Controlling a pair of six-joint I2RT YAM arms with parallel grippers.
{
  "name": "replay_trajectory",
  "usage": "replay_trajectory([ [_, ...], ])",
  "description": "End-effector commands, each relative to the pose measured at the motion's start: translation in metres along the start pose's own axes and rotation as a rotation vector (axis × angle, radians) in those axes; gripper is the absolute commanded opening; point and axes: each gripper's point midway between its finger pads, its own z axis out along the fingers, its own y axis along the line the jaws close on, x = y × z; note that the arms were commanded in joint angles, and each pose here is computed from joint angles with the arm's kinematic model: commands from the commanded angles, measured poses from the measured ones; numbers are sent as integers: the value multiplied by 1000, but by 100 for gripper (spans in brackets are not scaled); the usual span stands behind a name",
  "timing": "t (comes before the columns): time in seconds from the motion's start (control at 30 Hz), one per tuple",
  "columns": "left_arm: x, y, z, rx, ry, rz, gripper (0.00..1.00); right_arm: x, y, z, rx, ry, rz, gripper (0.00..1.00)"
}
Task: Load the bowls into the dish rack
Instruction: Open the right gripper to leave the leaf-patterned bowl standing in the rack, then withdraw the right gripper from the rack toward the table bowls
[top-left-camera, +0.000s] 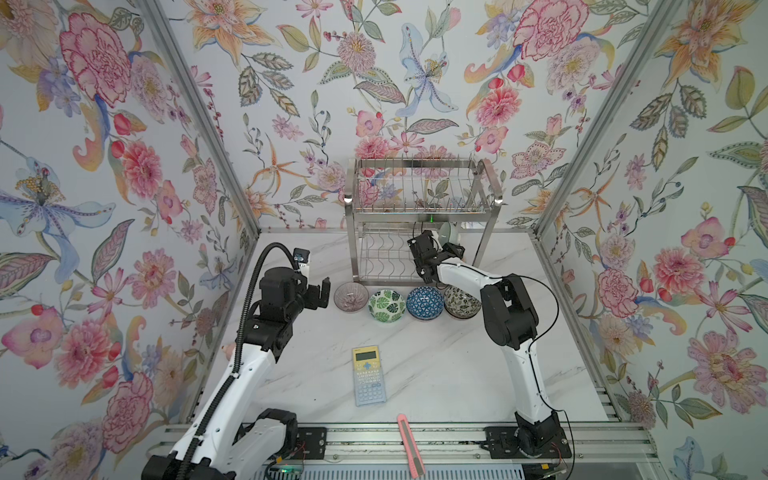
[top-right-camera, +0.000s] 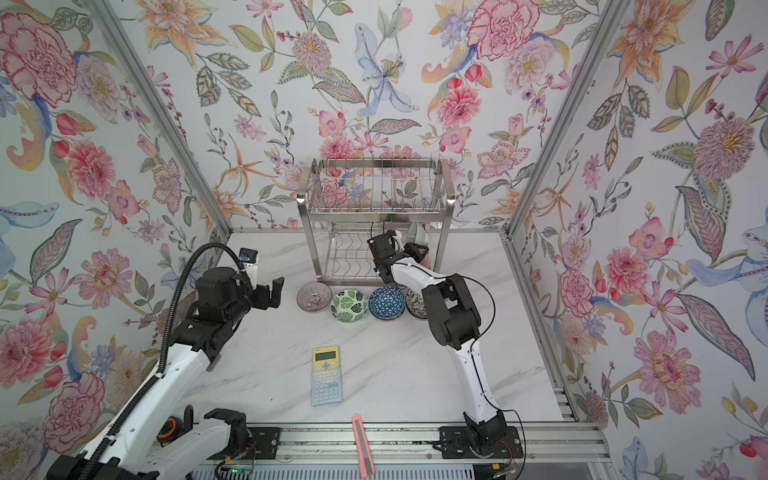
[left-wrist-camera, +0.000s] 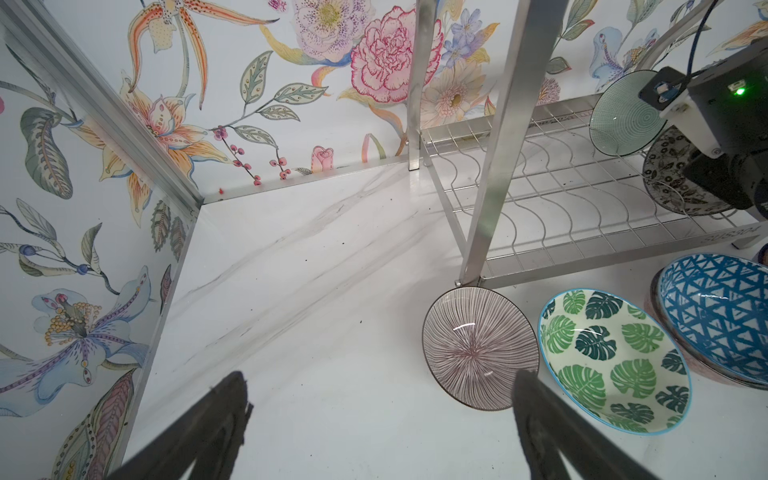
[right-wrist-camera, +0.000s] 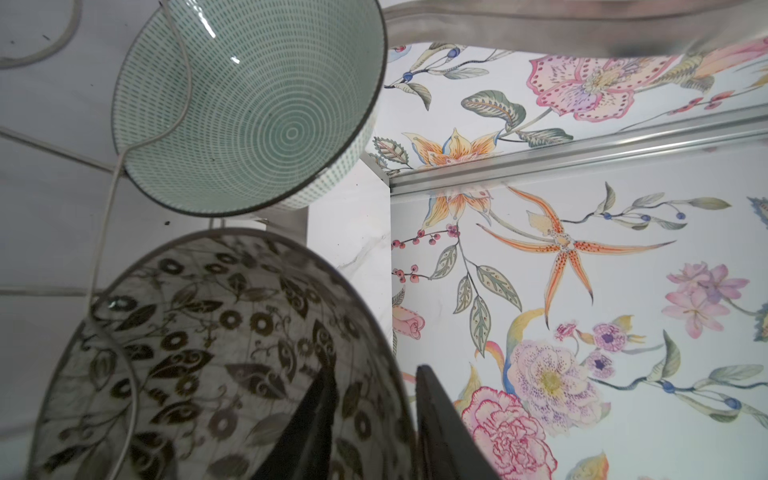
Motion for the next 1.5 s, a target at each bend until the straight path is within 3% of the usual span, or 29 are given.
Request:
replay_trajectory([
  [0.0,3,1,-1,4,-4,-4,99,2,-17,-6,-6,-8,38,43],
  [0.1,4,1,0,6,-2,-6,99,2,-22,-8,-11,-13,49,58],
  [0.23,4,1,0,7,-1,-6,99,0,-27,-16,-24,-31,58,88],
  [0.33,4,0,0,8,1,-7,99,-5,-28,-26,-55,-62,67,100],
  [0.83,7,1,3,7,17,-3,99,-22,4,-100,-461,-260,174,99],
  [0.9,8,1,4,6,18,-2,99,-24,11,-126,-549,-307,191,99],
  [1.07,9,0,4,10,20,0,99,-12,1,-157,-698,-377,266,99],
  [1.47,6,-6,4,40,21,-21,99,37,-34,-183,-859,-413,409,99],
])
